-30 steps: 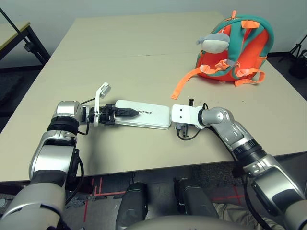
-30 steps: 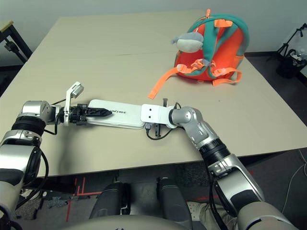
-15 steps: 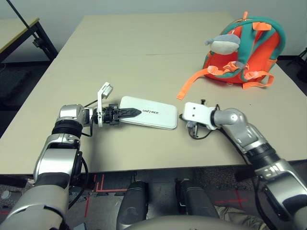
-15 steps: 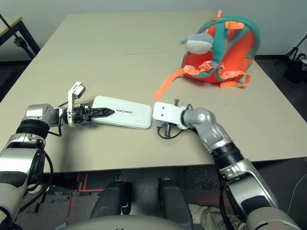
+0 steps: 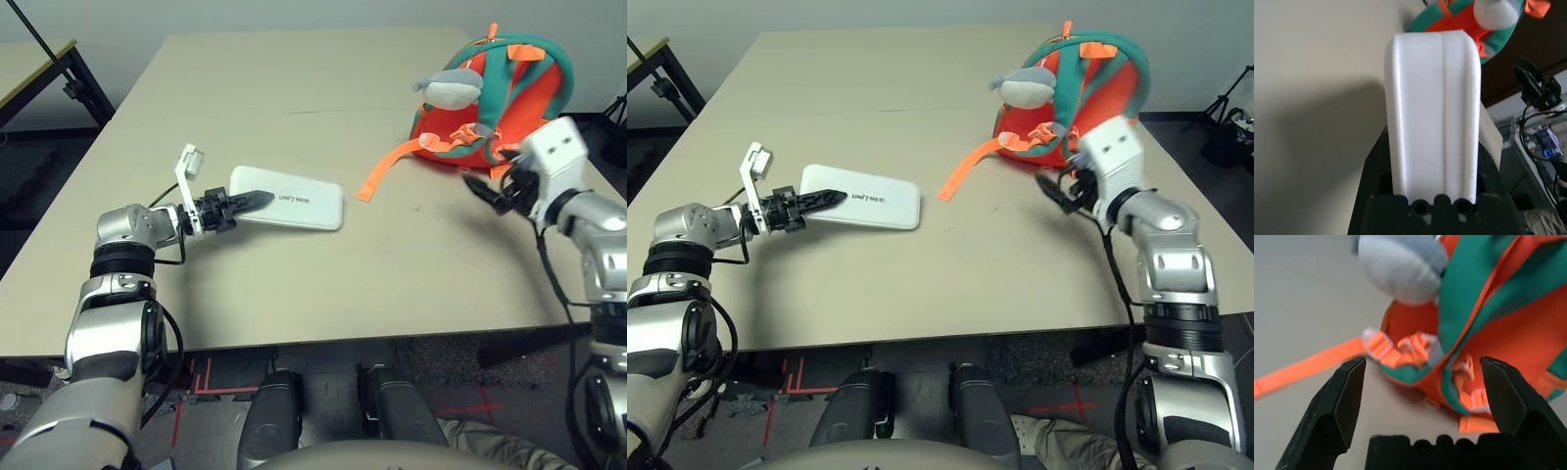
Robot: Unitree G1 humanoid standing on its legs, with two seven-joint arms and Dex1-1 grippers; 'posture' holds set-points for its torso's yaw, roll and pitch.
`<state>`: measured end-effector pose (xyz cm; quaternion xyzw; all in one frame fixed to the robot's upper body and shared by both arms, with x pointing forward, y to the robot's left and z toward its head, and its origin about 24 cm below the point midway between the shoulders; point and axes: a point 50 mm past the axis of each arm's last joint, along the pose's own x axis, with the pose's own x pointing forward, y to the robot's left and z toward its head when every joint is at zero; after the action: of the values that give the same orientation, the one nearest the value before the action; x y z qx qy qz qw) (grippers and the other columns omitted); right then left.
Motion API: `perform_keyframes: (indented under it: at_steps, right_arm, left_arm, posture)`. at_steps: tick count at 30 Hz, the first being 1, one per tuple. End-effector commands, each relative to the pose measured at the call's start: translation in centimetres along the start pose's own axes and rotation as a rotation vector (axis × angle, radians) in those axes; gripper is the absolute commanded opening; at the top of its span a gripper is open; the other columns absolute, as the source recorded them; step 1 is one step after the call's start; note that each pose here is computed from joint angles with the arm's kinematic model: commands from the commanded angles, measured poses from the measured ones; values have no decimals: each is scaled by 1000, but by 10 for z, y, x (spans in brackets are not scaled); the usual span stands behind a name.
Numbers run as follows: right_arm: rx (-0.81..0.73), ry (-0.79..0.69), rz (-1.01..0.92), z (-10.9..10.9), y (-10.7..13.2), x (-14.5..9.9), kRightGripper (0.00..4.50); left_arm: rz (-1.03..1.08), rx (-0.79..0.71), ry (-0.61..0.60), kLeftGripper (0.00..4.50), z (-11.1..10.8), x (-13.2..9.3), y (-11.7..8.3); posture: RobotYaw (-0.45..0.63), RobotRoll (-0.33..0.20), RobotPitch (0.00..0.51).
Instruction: Put the pencil case into the backpack and zip it.
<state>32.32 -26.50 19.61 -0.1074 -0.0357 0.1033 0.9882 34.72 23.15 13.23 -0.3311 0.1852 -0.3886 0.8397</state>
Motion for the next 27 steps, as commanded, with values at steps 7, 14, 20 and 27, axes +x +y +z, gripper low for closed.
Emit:
perform_keyframes:
  at_steps: [7,14,20,27]
  right_arm:
    - [173,16,-275,-20,-26,32,4500]
    - [229,27,-274,-34,-26,51,4500]
    - [266,33,-255,-39,-18,63,3854]
    - [263,-23,-188,-32,-10,69,1182]
  left_arm:
    - [-36,124,-280,1337,32,5,-27]
    - [-62,158,-337,1337,33,-3,-45]
    - [-54,165,-366,1337,31,-6,-50]
    - [-42,153,-379,1337,29,-7,-48]
  posture:
    - [110,0,93]
    - [145,0,95]
    - [163,0,95]
    - [155,0,94]
